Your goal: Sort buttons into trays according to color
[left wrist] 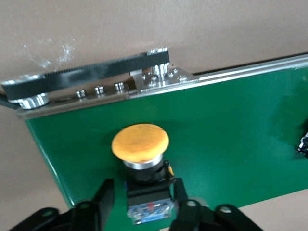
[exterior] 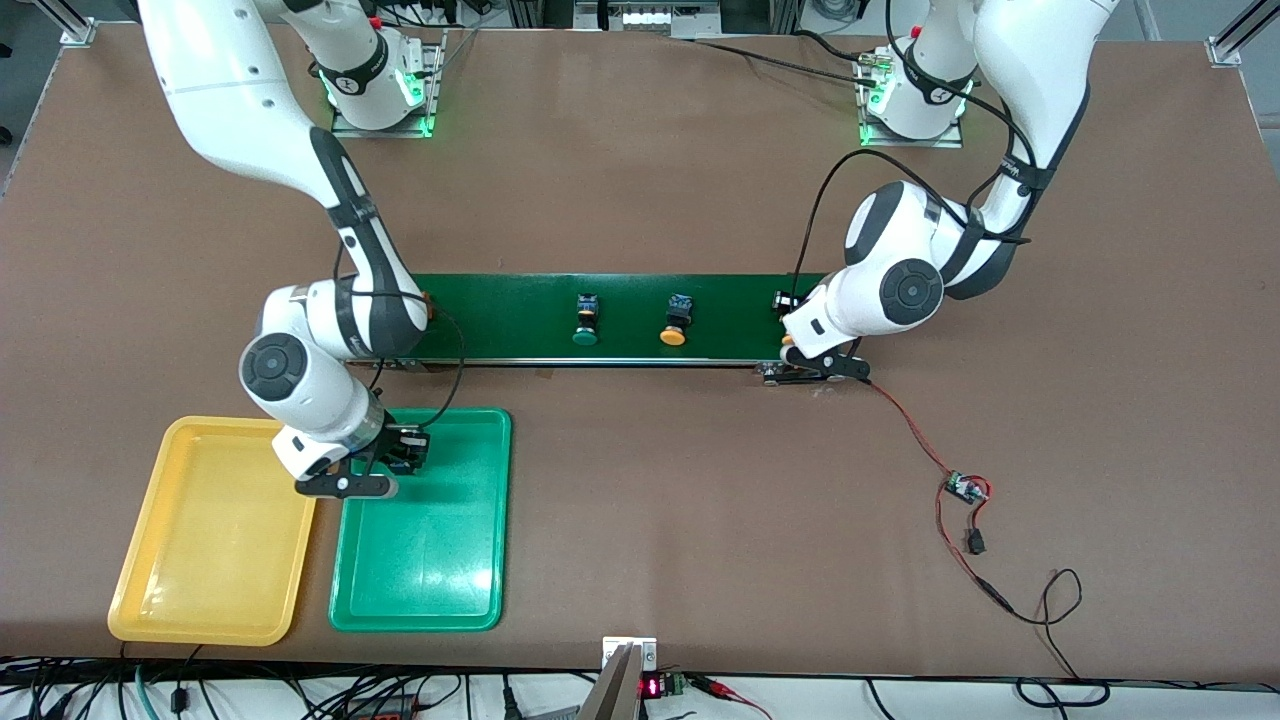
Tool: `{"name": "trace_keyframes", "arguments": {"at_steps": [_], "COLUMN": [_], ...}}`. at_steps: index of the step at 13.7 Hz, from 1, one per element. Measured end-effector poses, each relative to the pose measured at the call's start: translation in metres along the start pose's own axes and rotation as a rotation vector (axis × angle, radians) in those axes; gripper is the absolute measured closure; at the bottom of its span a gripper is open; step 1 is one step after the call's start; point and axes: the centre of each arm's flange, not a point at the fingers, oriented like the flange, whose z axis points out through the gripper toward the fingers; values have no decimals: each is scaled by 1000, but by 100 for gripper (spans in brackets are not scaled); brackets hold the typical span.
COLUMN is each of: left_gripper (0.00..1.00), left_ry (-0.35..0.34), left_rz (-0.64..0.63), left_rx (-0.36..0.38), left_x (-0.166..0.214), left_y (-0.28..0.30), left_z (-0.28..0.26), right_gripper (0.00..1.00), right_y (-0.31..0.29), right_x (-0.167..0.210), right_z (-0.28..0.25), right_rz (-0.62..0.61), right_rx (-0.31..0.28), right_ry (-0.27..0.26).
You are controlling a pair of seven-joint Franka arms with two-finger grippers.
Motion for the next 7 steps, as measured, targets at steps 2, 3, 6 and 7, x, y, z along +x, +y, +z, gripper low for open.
{"name": "trace_keyframes", "arguments": {"at_steps": [2, 3, 6, 7], "left_gripper": [15, 6, 0, 0], "left_ry": [36, 41, 84, 93], "left_rz": [-6, -12, -20, -32], "left_rx": [-3, 4, 147, 197], "left_x": [2, -2, -21, -30], "left_y": [-2, -6, -46, -60], "left_z": [-26, -45, -117, -138], "right_gripper": [59, 54, 41, 30], "right_y": [7, 10, 13, 11], "right_x": [1, 3, 13, 18], "right_z": [19, 22, 4, -12], "right_rz": [-80, -114, -138, -135], "right_rx": [-13, -18, -20, -14], "right_ry": [10, 15, 42, 36]}}
